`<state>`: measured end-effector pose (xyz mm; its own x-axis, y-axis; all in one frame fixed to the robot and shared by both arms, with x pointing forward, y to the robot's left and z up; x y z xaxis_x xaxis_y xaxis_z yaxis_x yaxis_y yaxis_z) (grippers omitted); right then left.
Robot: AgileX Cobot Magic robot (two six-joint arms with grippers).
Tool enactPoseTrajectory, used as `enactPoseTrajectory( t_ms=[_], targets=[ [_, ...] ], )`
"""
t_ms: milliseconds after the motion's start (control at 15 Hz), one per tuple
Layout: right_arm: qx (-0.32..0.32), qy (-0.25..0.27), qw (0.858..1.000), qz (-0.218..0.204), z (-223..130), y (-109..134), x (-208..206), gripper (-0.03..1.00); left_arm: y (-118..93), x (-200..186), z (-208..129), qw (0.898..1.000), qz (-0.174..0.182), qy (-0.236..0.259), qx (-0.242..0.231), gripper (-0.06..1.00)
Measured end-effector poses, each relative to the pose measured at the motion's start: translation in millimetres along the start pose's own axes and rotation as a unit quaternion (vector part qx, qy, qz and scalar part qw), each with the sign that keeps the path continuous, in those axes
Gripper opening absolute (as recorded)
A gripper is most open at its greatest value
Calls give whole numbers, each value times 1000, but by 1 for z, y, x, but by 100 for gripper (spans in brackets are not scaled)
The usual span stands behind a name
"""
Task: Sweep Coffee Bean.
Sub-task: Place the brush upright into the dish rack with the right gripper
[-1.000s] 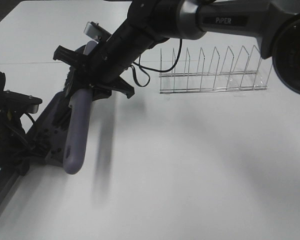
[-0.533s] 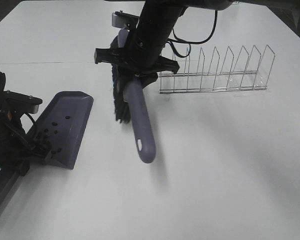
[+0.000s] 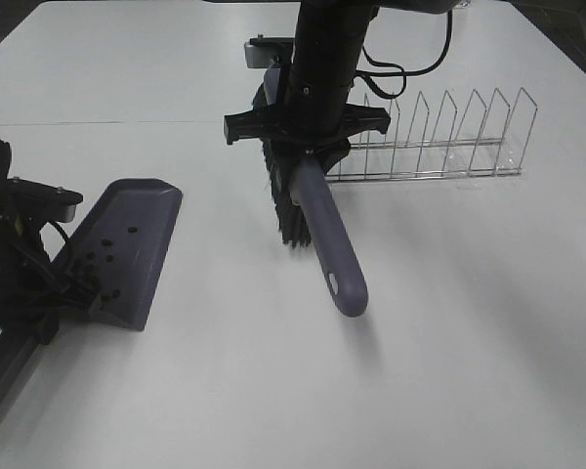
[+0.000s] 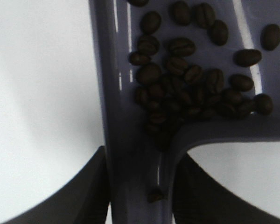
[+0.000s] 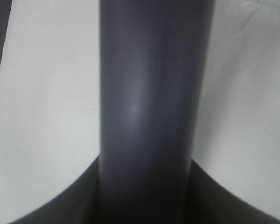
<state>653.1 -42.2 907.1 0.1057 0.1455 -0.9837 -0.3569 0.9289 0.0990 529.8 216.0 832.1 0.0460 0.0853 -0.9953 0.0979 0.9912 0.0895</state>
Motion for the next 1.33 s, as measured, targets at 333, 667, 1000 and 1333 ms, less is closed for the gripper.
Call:
enactPoseTrajectory(
  t_ms=[333,667,1000,1333],
  targets=[
    [-23,32,999,3,-13,-3,-6,30,0,0,-1,1000,-1,2,-2,34],
    [-23,54,998,3,-41,-25,-23,30,0,0,-3,1000,1,9,-3,34],
    [17,100,995,-7,-72,-85,-20,30,1,0,-6,1000,3,20,-5,34],
    [10,122,992,-13,-76,-101,-4,30,1,0,-9,999,5,33,-8,34]
  ],
)
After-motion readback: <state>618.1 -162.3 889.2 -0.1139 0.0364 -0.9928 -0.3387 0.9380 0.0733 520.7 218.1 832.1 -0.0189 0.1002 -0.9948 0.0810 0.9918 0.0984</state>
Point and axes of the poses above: a point on each arm's last joint axis where the gripper is mounted, x pointing out along that axis toward the gripper, y along the wrist's bending axis when the last joint is at zero, z = x × y, the point moved 5 cm from there along x, pointing out along that axis toward the gripper, and after that the axes turned 7 degrees about -x, right-handed, at the moved point
